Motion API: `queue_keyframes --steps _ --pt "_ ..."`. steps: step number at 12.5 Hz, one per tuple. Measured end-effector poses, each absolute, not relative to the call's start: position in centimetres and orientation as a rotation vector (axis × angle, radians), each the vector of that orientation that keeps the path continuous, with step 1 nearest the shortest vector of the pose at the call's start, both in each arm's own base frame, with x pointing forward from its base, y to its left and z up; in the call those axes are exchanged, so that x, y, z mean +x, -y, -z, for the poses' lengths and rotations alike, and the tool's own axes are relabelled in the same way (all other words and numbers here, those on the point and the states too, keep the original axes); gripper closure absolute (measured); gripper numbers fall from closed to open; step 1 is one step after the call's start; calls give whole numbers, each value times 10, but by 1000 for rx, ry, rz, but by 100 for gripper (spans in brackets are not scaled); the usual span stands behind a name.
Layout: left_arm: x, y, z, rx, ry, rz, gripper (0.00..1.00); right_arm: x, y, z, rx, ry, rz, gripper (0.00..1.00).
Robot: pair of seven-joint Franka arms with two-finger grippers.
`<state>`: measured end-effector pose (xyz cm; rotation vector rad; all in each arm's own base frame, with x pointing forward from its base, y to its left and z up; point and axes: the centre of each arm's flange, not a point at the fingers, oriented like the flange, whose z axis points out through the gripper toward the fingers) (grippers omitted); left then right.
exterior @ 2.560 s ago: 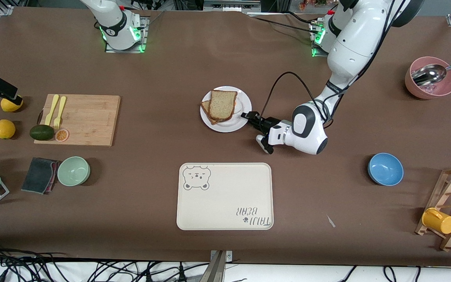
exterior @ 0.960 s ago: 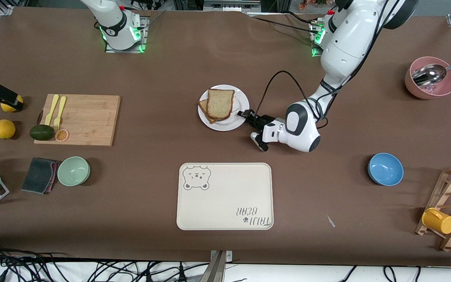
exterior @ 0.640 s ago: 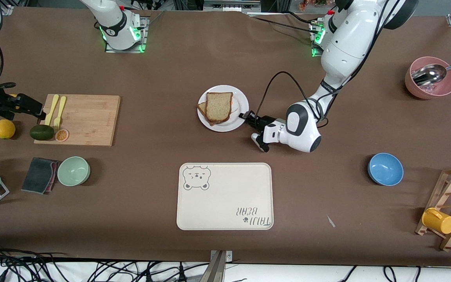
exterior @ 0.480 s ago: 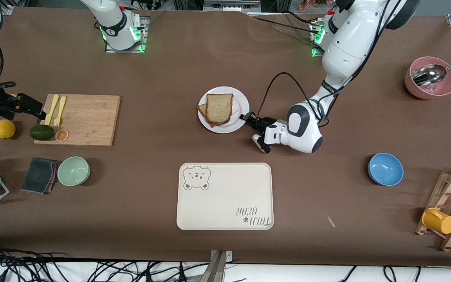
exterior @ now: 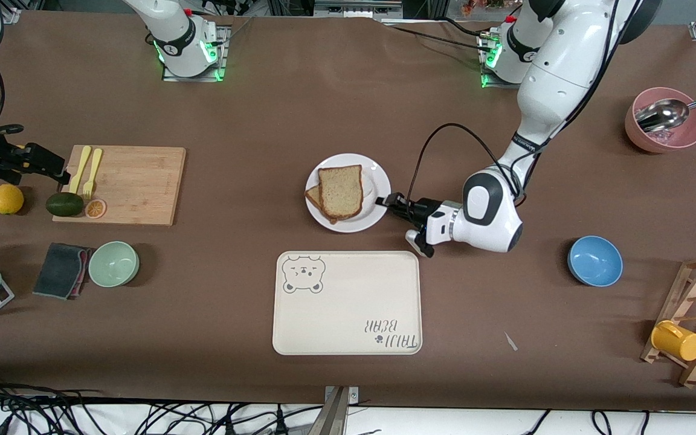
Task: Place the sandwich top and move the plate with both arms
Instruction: 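Slide the plate with the left gripper onto the bear tray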
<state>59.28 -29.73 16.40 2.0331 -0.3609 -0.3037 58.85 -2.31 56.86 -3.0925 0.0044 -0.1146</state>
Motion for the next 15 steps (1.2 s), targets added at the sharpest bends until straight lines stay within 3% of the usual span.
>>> queue_keyframes --steps 4,8,15 --pt "628 296 -192 2008 193 267 95 559 23 -562 -3087 -10 150 0" --pt "676 271 -206 2011 66 212 95 555 24 -563 -3086 -10 142 0" --pt "729 273 -171 2067 -143 52 95 555 24 -563 -3086 -12 143 0"
